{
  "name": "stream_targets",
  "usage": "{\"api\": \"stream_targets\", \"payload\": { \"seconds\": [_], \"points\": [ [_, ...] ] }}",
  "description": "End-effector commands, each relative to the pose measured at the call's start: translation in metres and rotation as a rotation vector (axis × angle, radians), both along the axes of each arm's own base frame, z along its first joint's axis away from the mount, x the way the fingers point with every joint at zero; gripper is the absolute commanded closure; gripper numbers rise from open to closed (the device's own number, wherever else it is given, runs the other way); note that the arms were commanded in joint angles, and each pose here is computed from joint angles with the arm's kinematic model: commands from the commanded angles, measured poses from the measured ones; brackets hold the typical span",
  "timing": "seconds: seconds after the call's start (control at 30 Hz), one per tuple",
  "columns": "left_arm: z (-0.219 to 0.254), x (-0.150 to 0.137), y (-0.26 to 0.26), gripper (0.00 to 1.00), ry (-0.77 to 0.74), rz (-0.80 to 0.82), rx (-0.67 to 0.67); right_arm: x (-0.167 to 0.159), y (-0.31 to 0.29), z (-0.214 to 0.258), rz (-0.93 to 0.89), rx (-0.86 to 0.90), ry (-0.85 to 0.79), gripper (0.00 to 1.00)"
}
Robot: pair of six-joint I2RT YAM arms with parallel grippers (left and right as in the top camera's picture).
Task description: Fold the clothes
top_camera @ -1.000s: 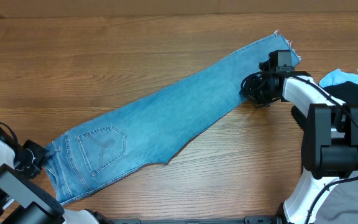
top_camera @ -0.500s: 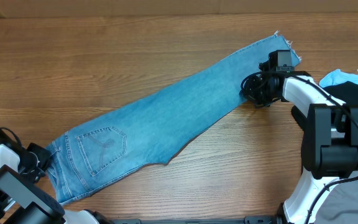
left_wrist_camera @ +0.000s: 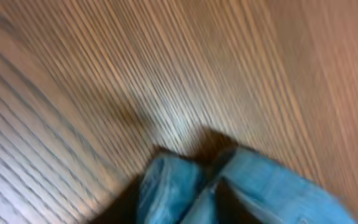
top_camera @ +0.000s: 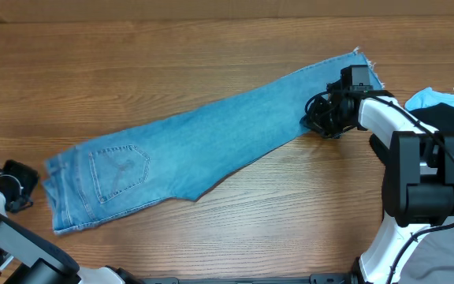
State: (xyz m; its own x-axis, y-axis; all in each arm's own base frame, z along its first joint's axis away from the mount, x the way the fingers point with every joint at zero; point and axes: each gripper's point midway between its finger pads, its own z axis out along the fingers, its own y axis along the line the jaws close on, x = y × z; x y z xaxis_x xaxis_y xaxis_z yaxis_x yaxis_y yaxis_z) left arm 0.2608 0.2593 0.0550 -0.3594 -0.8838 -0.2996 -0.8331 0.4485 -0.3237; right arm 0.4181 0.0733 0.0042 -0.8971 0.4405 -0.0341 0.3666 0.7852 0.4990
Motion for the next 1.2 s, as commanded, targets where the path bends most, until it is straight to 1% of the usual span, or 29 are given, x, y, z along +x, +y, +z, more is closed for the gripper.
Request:
{"api": "stream_targets", "payload": {
  "seconds": [0.0, 0.13, 0.27, 0.4, 0.47, 0.53, 0.63, 0.7, 0.73, 0.8, 0.83, 0.97, 1.1, 1.17],
  "points": [
    [0.013, 0.007, 0.01, 0.4, -0.039, -0.001, 0.021, -0.012, -0.019, -0.028, -0.043, -0.059, 0.069, 0.82],
    [0.018, 0.018, -0.01, 0.39, -0.109, -0.067, -0.068, -0.012, -0.019, -0.028, -0.043, -0.059, 0.069, 0.82],
    [0.006, 0.006, -0.038, 0.39, -0.033, -0.121, -0.149, -0.01, -0.02, -0.028, -0.043, -0.059, 0.062, 0.82],
    [-0.016, -0.011, -0.054, 0.37, 0.094, -0.142, -0.149, -0.009, -0.02, -0.027, -0.044, -0.059, 0.058, 0.82],
    [-0.023, -0.011, -0.06, 0.37, 0.099, -0.153, -0.148, -0.009, -0.02, -0.027, -0.044, -0.059, 0.058, 0.82],
    [-0.029, -0.011, -0.065, 0.4, 0.102, -0.162, -0.15, -0.009, -0.019, -0.027, -0.043, -0.059, 0.059, 0.82],
    [-0.036, -0.015, -0.071, 0.48, 0.121, -0.176, -0.153, -0.009, -0.019, -0.027, -0.043, -0.059, 0.059, 0.82],
    [-0.038, -0.016, -0.075, 0.58, 0.127, -0.181, -0.161, -0.009, -0.019, -0.027, -0.043, -0.059, 0.059, 0.82],
    [-0.038, -0.016, -0.077, 0.65, 0.129, -0.183, -0.165, -0.009, -0.019, -0.027, -0.043, -0.059, 0.059, 0.81],
    [-0.037, -0.014, -0.082, 0.84, 0.116, -0.194, -0.186, -0.01, -0.019, -0.027, -0.043, -0.059, 0.06, 0.81],
    [-0.033, -0.01, -0.087, 0.96, 0.083, -0.214, -0.212, -0.011, -0.019, -0.028, -0.044, -0.059, 0.064, 0.81],
    [-0.012, -0.006, -0.091, 0.96, 0.056, -0.223, -0.278, -0.012, -0.019, -0.028, -0.043, -0.059, 0.07, 0.81],
    [0.019, -0.01, -0.093, 0.96, 0.097, -0.276, -0.309, -0.012, -0.019, -0.028, -0.043, -0.059, 0.069, 0.81],
    [0.032, -0.016, -0.091, 0.96, 0.136, -0.278, -0.312, -0.012, -0.019, -0.028, -0.043, -0.059, 0.069, 0.81]
  ]
}}
